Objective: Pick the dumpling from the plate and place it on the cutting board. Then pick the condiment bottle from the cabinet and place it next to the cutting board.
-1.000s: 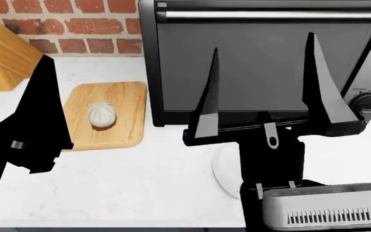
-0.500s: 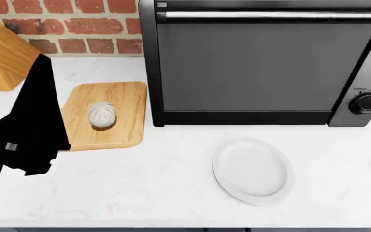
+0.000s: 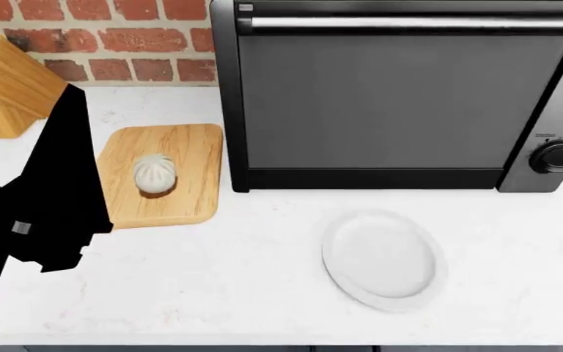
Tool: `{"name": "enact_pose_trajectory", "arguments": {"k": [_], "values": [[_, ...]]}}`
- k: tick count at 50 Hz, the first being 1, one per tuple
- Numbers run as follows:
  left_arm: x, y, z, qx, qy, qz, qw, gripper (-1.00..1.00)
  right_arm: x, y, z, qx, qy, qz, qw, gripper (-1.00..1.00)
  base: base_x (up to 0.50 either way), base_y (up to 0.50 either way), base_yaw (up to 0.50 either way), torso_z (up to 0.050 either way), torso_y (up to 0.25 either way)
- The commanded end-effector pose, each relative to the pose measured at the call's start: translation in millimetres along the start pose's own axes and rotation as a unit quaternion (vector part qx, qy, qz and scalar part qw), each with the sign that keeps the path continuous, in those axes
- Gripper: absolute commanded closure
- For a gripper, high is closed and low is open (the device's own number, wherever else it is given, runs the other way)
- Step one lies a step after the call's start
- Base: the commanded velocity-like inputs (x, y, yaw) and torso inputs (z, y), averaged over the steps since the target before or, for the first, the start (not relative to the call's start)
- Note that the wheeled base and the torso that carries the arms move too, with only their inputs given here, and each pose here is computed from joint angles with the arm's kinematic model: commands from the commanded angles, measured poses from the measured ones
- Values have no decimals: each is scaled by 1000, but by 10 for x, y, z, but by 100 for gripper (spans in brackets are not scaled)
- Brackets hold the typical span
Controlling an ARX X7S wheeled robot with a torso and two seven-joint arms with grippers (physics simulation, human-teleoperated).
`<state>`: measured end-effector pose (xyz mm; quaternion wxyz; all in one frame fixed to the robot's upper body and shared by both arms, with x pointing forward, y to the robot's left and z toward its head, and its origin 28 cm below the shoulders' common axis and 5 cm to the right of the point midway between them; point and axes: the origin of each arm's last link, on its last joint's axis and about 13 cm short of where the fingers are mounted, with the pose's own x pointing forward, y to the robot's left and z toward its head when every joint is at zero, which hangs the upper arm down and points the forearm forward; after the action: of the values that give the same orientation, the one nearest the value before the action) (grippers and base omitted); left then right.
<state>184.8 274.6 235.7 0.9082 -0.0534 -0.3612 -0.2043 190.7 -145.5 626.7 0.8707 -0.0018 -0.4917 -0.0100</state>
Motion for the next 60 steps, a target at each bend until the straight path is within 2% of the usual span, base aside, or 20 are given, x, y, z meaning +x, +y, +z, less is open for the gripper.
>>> {"name": "enact_pose_trajectory", "arguments": {"k": [1,10,22,32,36,43,48,60], "values": [[-20,-17,-13,-6,4,-3,1000,-100,231,203,-506,3,86,3,996,-100,0,0,0,0,0],[-36,-14,-33,-11,7,-2,1000,-100,200,233,-690,1,169,1,986,-100,0,0,0,0,0],[-52,-23,-43,-15,10,-4,1000,-100,165,332,-858,8,237,3,971,-100,0,0,0,0,0],[-51,-26,-52,-13,12,-3,1000,-100,169,363,-929,12,247,-2,969,-100,0,0,0,0,0],[-52,-28,-64,-14,14,-4,1000,-100,139,286,-819,18,249,-4,968,-100,0,0,0,0,0],[-60,-29,-69,-15,15,-4,1000,-100,116,256,-860,4,274,-5,962,-100,0,0,0,0,0],[-60,-34,-68,-15,16,-5,1000,-100,119,261,-957,-1,289,-7,957,-100,0,0,0,0,0],[-75,-40,-54,-14,14,-1,1000,-100,142,238,-1151,-4,292,-12,956,-100,3,0,0,0,0]]}}
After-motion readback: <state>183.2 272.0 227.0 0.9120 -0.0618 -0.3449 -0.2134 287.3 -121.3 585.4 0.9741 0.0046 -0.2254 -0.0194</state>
